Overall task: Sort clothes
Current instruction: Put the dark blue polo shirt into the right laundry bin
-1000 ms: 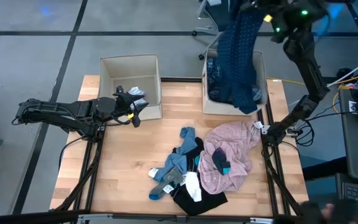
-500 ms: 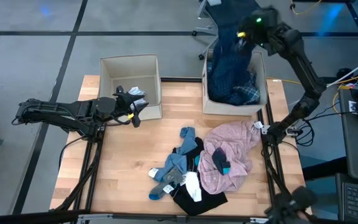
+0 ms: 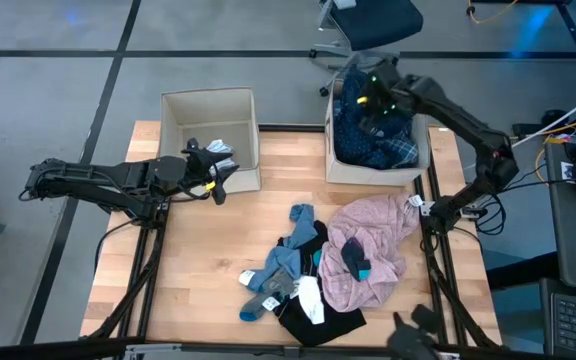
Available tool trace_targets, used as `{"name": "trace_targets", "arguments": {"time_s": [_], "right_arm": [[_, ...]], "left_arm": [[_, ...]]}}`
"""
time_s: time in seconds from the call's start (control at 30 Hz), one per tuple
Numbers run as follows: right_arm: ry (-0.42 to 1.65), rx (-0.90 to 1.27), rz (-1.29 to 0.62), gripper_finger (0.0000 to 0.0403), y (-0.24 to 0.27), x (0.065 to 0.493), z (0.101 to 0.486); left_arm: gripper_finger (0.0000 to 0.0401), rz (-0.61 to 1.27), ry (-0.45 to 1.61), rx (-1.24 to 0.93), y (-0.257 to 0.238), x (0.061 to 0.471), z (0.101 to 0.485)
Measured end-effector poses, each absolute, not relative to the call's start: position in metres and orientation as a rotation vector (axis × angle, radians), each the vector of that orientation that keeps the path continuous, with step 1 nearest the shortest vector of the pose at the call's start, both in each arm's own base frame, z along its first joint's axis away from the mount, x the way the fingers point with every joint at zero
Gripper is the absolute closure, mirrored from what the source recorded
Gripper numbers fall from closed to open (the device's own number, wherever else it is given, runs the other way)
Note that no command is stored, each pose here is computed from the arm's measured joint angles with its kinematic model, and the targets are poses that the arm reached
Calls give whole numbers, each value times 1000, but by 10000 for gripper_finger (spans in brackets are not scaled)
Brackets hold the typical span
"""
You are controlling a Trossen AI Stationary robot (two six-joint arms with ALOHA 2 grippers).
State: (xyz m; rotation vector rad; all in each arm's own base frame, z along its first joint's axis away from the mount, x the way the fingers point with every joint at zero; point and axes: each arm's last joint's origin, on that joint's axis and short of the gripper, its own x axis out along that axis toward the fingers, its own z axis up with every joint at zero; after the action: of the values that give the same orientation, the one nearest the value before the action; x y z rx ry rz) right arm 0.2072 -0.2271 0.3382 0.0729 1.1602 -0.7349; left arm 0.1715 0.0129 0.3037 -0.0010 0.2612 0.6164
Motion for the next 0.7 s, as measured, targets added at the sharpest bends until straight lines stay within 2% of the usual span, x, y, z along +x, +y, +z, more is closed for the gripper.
{"name": "trace_targets", "arguments": {"time_s": [0.37, 0.53, 0.7], "right_arm": [[1106, 210, -708, 393, -226, 210, 234], [1120, 235, -700, 393, -223, 208, 206], [1089, 301, -742, 381, -223, 209, 196]], "left_arm": [[226, 617, 260, -5, 13, 171, 304], [226, 617, 263, -4, 13, 171, 303], [226, 617, 265, -3, 13, 171, 303]]}}
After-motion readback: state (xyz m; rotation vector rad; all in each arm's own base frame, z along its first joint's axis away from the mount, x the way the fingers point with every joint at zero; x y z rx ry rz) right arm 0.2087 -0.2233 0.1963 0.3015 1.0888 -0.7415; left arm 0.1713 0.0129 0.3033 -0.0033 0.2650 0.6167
